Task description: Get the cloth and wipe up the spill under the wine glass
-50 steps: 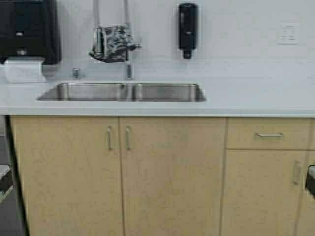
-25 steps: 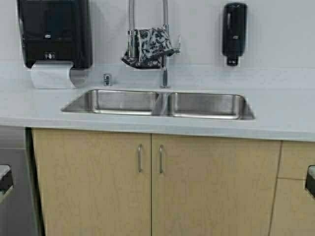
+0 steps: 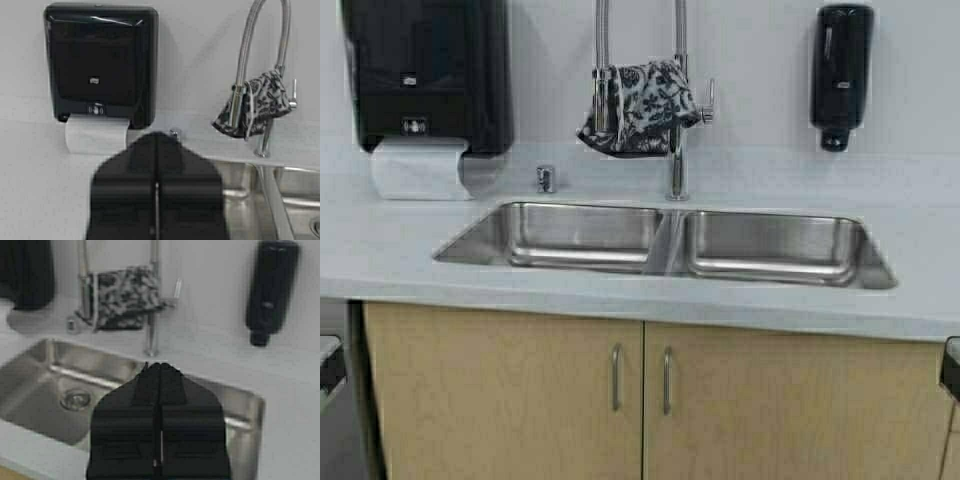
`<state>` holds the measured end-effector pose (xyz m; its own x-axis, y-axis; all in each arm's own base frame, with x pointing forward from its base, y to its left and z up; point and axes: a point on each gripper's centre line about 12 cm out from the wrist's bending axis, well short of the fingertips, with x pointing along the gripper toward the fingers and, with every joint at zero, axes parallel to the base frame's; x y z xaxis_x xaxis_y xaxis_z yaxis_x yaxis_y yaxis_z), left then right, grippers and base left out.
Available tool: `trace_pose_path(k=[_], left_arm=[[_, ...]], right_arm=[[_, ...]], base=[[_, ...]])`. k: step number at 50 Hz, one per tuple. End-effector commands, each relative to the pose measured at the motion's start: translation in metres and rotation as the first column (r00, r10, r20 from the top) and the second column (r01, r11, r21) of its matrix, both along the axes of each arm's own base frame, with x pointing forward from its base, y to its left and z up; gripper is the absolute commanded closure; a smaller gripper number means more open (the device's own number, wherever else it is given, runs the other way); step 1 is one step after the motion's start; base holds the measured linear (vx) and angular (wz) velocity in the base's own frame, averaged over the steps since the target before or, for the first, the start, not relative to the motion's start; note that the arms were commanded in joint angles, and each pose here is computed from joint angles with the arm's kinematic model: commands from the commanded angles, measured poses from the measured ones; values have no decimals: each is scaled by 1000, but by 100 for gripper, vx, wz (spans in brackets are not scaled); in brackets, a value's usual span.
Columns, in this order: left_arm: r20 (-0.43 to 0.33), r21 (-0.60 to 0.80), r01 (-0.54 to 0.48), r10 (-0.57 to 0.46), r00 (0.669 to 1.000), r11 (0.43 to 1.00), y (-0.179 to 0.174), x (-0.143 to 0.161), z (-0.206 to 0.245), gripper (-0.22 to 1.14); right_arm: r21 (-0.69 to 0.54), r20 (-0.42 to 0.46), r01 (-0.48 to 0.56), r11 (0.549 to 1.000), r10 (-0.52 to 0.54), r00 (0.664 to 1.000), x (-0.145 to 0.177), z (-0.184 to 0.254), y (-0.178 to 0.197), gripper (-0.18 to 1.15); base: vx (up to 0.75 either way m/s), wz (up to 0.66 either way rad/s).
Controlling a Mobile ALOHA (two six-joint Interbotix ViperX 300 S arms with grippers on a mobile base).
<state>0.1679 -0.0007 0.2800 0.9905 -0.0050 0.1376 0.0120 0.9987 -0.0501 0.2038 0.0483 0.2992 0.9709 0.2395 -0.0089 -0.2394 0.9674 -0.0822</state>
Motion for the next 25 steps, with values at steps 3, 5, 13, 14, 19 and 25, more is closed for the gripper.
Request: trace_pose_path(k=[3,5,13,14,19,25], left_arm=[[37,3,1,-1,999,1000,0,-10,5,89],[38,3,1,-1,999,1000,0,-11,5,89],[38,3,1,-1,999,1000,0,-11,5,89],[38,3,1,-1,999,1000,0,-11,5,89],[46,4,2,-3,999,1000,0,-12,6,89],[48,8,0,-1,999,1000,0,-12,6,89]], right_arm=[[8,37,-109,994,109,993,7,30,27,92],[6,29,-137,991,136,990,9,30,34,92],[-12,-32,-217,976,216,976,22,19,61,92],[-15,-38,-224,975,223,974,25,18,64,92],[-19,-59,-237,971,236,970,39,5,73,92],[-5,-35,-262,965,262,965,51,-7,85,92]], base=[[35,-1],[34,0],[32,-2],[29,-4],[26,-3],[23,1]])
